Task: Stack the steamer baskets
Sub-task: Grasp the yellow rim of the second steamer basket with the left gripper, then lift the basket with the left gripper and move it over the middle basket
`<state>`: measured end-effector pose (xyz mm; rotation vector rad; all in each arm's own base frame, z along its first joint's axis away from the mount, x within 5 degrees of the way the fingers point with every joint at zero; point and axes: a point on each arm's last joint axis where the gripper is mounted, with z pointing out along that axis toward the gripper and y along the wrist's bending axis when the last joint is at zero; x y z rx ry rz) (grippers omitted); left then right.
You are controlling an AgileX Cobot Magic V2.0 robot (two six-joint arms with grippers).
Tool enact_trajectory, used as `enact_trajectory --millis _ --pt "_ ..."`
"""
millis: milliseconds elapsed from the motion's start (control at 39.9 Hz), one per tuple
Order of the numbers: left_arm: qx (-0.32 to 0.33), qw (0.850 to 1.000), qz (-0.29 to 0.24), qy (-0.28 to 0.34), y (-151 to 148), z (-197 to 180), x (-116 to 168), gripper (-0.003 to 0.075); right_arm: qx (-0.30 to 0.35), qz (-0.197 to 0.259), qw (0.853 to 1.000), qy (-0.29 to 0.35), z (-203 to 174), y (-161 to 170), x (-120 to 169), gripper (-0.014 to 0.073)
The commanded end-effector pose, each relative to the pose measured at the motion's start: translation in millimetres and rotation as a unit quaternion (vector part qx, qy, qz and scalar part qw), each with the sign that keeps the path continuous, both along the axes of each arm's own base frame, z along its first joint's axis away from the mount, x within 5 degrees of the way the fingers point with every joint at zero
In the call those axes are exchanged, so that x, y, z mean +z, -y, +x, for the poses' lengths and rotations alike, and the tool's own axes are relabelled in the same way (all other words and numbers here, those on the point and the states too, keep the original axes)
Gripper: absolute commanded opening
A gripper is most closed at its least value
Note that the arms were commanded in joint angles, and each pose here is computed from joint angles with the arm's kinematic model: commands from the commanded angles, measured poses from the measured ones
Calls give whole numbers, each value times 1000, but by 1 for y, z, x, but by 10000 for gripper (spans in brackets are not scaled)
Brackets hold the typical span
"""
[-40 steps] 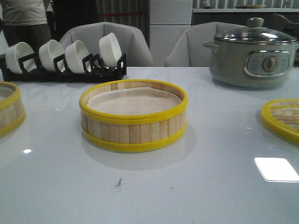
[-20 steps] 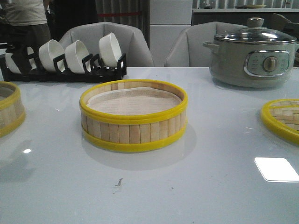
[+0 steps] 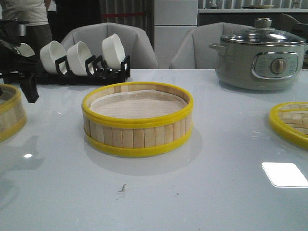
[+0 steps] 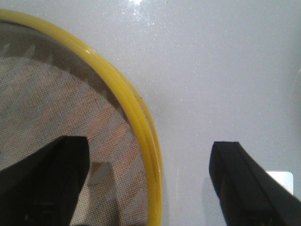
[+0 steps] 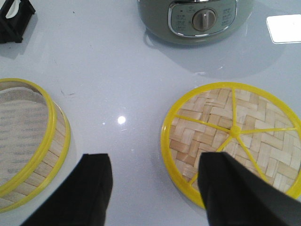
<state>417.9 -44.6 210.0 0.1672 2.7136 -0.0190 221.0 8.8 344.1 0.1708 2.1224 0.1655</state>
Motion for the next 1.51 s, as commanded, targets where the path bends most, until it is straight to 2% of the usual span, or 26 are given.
enact_trajectory --millis 0,401,627,728,803,928,954,1004,1204,1480 --pt "5 999 -15 49 3 2 29 568 0 3 998 59 1 0 21 503" --pt "6 1000 -12 18 3 5 10 562 0 3 998 59 1 0 21 503" --pt "6 1000 -12 13 3 5 8 476 0 3 998 59 1 0 21 503" --pt "6 1000 -11 10 3 4 8 404 0 3 998 59 1 0 21 503" --pt "6 1000 -11 10 3 4 8 316 0 3 998 59 1 0 21 503" --pt "6 1000 -12 13 3 3 12 87 -1 3 998 60 1 0 21 503" --pt "6 1000 -12 14 3 3 12 74 -1 3 998 60 1 0 21 503" --pt "6 1000 -12 18 3 4 15 101 -1 3 998 60 1 0 21 503" --pt "-10 998 -20 59 23 3 49 89 -1 3 998 62 1 0 21 503" --pt "-98 988 -38 111 99 -10 113 89 -1 3 998 63 1 0 22 503"
